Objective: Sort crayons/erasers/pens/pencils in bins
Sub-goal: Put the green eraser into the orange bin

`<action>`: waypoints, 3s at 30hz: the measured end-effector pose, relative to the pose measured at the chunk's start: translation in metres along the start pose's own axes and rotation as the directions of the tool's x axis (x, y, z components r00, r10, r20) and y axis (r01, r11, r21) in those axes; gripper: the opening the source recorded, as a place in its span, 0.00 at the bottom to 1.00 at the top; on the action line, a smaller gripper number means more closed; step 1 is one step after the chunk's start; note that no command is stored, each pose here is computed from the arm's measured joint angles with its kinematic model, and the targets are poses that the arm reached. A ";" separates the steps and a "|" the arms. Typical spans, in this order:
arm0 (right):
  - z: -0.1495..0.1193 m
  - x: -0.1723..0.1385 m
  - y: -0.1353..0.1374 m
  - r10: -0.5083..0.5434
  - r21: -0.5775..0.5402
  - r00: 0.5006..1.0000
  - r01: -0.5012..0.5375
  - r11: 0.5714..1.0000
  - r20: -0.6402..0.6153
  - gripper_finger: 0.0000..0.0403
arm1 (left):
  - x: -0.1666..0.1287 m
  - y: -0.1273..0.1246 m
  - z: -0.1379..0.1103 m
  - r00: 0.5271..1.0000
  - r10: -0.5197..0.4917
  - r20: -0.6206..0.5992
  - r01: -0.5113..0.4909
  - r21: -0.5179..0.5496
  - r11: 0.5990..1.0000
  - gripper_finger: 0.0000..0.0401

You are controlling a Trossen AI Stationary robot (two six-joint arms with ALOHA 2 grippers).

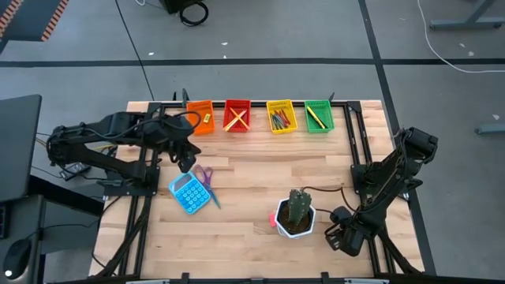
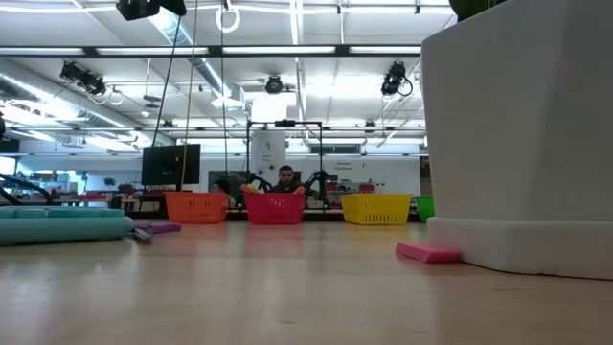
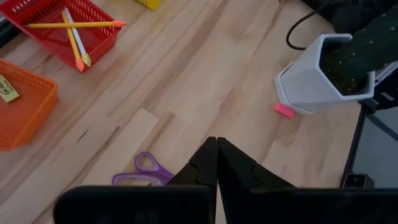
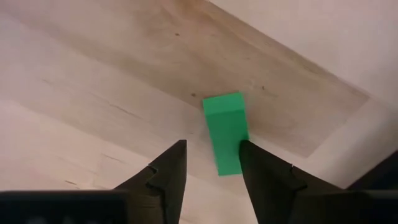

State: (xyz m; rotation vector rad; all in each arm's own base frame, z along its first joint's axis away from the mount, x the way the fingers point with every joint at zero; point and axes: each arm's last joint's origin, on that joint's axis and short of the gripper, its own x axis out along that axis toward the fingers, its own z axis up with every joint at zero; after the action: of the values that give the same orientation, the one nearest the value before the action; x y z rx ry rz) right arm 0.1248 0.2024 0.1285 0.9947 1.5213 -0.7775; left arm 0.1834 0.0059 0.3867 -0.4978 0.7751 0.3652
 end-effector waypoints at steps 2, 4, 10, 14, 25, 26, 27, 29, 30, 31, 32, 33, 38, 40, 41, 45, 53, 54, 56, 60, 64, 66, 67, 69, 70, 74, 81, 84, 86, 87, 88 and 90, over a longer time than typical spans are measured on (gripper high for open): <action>0.001 -0.001 0.000 -0.001 -0.017 1.000 0.001 1.000 0.000 0.38 | -0.001 -0.001 -0.001 1.000 -0.006 0.000 0.006 0.008 1.000 0.03; 0.001 -0.003 -0.001 0.007 -0.025 1.000 -0.007 1.000 -0.004 0.36 | -0.001 -0.002 -0.002 1.000 -0.012 -0.002 0.012 0.022 1.000 0.03; -0.001 -0.007 0.002 0.019 -0.082 1.000 -0.019 0.996 0.009 0.33 | -0.001 -0.003 -0.002 1.000 -0.015 -0.004 0.015 0.040 0.999 0.05; -0.002 -0.007 0.001 0.004 -0.106 1.000 -0.002 0.994 0.011 0.31 | -0.001 -0.003 -0.002 1.000 -0.012 -0.001 0.012 0.053 0.999 0.04; -0.004 -0.011 0.001 -0.036 -0.141 0.999 0.033 0.989 -0.018 0.21 | -0.001 -0.003 -0.002 1.000 -0.012 -0.001 0.012 0.050 0.999 0.05; -0.004 -0.012 0.002 -0.035 -0.144 0.999 0.033 0.989 -0.015 0.19 | -0.001 -0.003 -0.002 1.000 -0.012 -0.001 0.012 0.050 0.999 0.05; -0.005 -0.013 0.002 -0.033 -0.144 0.999 0.031 0.989 -0.008 0.17 | -0.001 -0.003 -0.002 1.000 -0.011 0.000 0.011 0.050 0.999 0.05; -0.006 -0.015 0.004 -0.025 -0.145 1.000 0.025 0.989 0.000 0.13 | -0.001 -0.003 -0.002 1.000 -0.010 0.001 0.010 0.054 0.998 0.05; -0.006 -0.016 0.004 -0.021 -0.148 1.000 0.021 0.989 0.001 0.11 | -0.001 -0.003 -0.002 1.000 -0.009 0.001 0.009 0.055 0.998 0.04; -0.006 -0.016 0.005 -0.020 -0.151 1.000 0.019 0.988 0.001 0.09 | -0.001 -0.003 -0.002 1.000 -0.009 0.001 0.009 0.056 0.998 0.03; -0.006 -0.016 0.005 -0.019 -0.152 1.000 0.019 0.988 0.002 0.07 | -0.001 -0.003 -0.002 1.000 -0.009 0.001 0.009 0.056 0.998 0.03; -0.006 -0.016 0.005 -0.017 -0.152 1.000 0.018 0.988 0.004 0.06 | -0.001 -0.003 -0.002 1.000 -0.009 0.001 0.009 0.057 0.998 0.02; -0.005 -0.016 0.004 -0.023 -0.150 1.000 0.025 0.988 0.014 0.05 | -0.001 -0.003 -0.002 1.000 -0.009 0.001 0.009 0.057 0.998 0.04; -0.005 -0.016 0.004 -0.027 -0.150 1.000 0.029 0.988 0.016 0.05 | -0.001 -0.003 -0.002 1.000 -0.009 0.001 0.009 0.057 0.998 0.05; -0.005 -0.016 0.004 -0.026 -0.150 1.000 0.028 0.988 0.015 0.05 | -0.001 -0.003 -0.002 1.000 -0.009 0.001 0.009 0.056 0.998 0.06; -0.005 -0.022 0.003 -0.006 -0.122 1.000 0.007 0.993 0.006 0.05 | -0.001 -0.003 -0.002 1.000 -0.009 0.002 0.009 0.056 0.998 0.05; 0.006 -0.059 -0.017 0.065 -0.019 0.992 -0.063 0.998 0.106 0.04 | -0.002 -0.005 0.001 0.999 -0.018 0.042 0.014 0.081 0.997 0.02; 0.009 -0.065 -0.020 0.077 -0.013 0.989 -0.076 0.997 0.126 0.04 | -0.002 -0.006 0.003 0.998 -0.029 0.058 0.024 0.082 0.996 0.03; 0.016 -0.077 -0.027 0.102 -0.009 0.981 -0.102 0.995 0.163 0.04 | -0.002 -0.008 0.007 0.993 -0.056 0.099 0.048 0.077 0.996 0.04; 0.033 -0.100 -0.038 0.186 -0.046 0.950 -0.181 0.982 0.250 0.04 | -0.002 -0.015 0.017 0.974 -0.116 0.195 0.104 0.068 0.992 0.06; 0.052 -0.122 -0.046 0.320 -0.085 0.875 -0.311 0.947 0.363 0.04 | -0.002 -0.020 0.027 0.947 -0.161 0.279 0.157 0.038 0.987 0.06; 0.061 -0.133 -0.051 0.381 -0.099 0.822 -0.376 0.921 0.423 0.04 | -0.001 -0.019 0.033 0.934 -0.164 0.316 0.180 -0.021 0.983 0.05; 0.066 -0.138 -0.053 0.404 -0.108 0.792 -0.402 0.909 0.459 0.04 | 0.000 -0.017 0.035 0.932 -0.157 0.325 0.181 -0.046 0.982 0.05; 0.076 -0.146 -0.057 0.431 -0.130 0.734 -0.431 0.893 0.526 0.04 | 0.002 -0.014 0.040 0.925 -0.142 0.353 0.177 -0.069 0.982 0.06; 0.081 -0.150 -0.058 0.436 -0.138 0.707 -0.439 0.888 0.557 0.04 | 0.003 -0.012 0.044 0.921 -0.133 0.365 0.173 -0.078 0.982 0.08; 0.098 -0.161 -0.057 0.446 -0.158 0.609 -0.467 0.870 0.656 0.04 | 0.011 0.003 0.053 0.932 -0.113 0.344 0.164 -0.121 0.979 0.19; 0.133 -0.183 -0.033 0.490 -0.249 0.432 -0.503 0.828 0.757 0.04 | 0.044 0.044 0.079 0.947 -0.225 0.229 0.268 -0.180 0.946 0.45; 0.152 -0.197 -0.024 0.523 -0.297 0.333 -0.539 0.788 0.785 0.04 | 0.062 0.058 0.095 0.920 -0.323 0.222 0.359 -0.144 0.922 0.51; 0.166 -0.206 -0.020 0.547 -0.321 0.275 -0.574 0.753 0.791 0.04 | 0.072 0.064 0.107 0.883 -0.394 0.255 0.430 -0.102 0.897 0.53; 0.173 -0.210 -0.018 0.559 -0.331 0.248 -0.594 0.733 0.791 0.04 | 0.077 0.066 0.114 0.855 -0.438 0.278 0.473 -0.071 0.878 0.54; 0.180 -0.213 -0.016 0.576 -0.346 0.223 -0.613 0.710 0.787 0.04 | 0.081 0.068 0.120 0.826 -0.478 0.300 0.514 -0.050 0.856 0.54; 0.192 -0.220 -0.013 0.614 -0.385 0.173 -0.642 0.663 0.770 0.04 | 0.092 0.074 0.131 0.779 -0.535 0.327 0.573 -0.023 0.819 0.54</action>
State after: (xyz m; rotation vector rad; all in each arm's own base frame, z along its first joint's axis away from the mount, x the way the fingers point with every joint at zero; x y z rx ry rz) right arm 0.2056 -0.0125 0.3093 0.9004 0.0899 -0.5087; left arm 0.2833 0.1511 0.3775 -0.7402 0.2725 -0.0706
